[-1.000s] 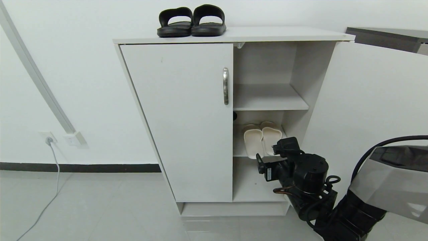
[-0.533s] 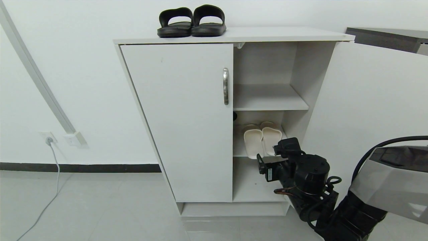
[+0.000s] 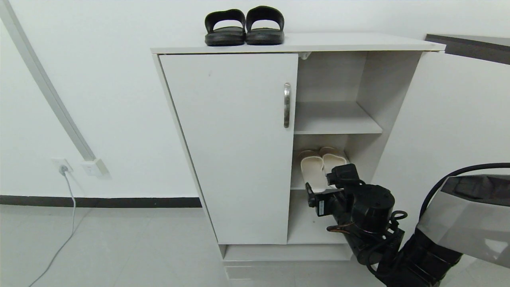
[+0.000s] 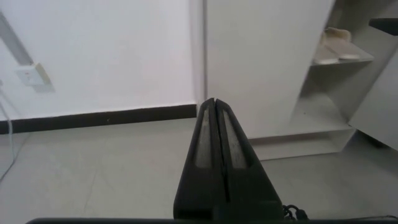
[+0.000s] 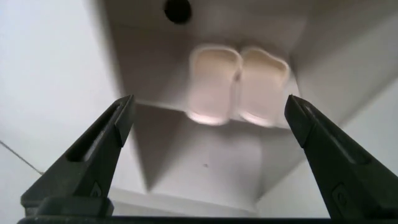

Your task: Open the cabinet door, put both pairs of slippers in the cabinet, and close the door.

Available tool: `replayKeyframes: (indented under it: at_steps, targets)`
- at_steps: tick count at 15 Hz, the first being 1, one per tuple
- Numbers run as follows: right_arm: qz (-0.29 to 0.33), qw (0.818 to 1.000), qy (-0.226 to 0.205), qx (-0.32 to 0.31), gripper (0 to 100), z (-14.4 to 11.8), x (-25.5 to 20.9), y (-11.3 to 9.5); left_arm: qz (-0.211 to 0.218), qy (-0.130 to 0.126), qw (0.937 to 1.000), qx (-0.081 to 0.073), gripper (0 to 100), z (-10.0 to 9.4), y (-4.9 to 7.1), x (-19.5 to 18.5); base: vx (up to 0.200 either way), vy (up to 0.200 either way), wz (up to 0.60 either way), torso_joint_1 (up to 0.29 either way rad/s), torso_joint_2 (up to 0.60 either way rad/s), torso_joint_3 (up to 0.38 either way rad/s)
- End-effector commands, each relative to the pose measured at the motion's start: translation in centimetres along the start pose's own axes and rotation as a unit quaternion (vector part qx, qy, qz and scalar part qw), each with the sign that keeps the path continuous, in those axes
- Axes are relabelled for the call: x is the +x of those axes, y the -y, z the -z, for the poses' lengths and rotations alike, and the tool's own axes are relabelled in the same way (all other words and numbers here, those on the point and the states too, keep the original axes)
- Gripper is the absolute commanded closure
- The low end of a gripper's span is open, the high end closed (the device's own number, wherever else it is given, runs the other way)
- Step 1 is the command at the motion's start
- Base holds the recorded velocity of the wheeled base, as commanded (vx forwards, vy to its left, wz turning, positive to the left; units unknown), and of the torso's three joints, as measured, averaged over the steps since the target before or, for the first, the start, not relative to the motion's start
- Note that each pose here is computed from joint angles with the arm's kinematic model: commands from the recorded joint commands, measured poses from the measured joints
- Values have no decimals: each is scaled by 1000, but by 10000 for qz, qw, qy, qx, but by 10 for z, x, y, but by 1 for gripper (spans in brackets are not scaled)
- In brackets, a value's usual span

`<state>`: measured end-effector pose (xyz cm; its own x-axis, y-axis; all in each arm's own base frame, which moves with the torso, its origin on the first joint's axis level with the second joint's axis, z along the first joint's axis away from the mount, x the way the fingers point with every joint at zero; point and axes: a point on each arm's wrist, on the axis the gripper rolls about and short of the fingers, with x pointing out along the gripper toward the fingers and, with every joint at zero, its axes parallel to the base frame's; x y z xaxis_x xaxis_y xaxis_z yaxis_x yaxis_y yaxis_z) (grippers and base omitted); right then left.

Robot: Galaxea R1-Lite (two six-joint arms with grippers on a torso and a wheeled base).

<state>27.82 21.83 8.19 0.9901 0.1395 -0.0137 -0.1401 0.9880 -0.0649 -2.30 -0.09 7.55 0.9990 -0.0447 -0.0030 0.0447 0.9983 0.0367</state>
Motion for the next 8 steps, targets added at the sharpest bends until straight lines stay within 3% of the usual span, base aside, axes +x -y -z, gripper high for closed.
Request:
replayKeyframes:
  at_steps: [1, 7, 8]
  targets:
    - [-12, 10000, 17, -7, 0, 2, -2, 3, -1, -8, 10000, 0, 100, 0, 0, 0, 0, 200, 0, 2, 2, -2]
    - [-151, 9995, 16, -282, 0, 5, -5, 8, -1, -8, 10000, 0, 100, 0, 0, 0, 0, 200, 0, 2, 3, 3]
    - [-215, 9991, -105, -355, 0, 8, -7, 9, -1, -8, 10000, 0, 100, 0, 0, 0, 0, 0, 0, 0, 0, 0]
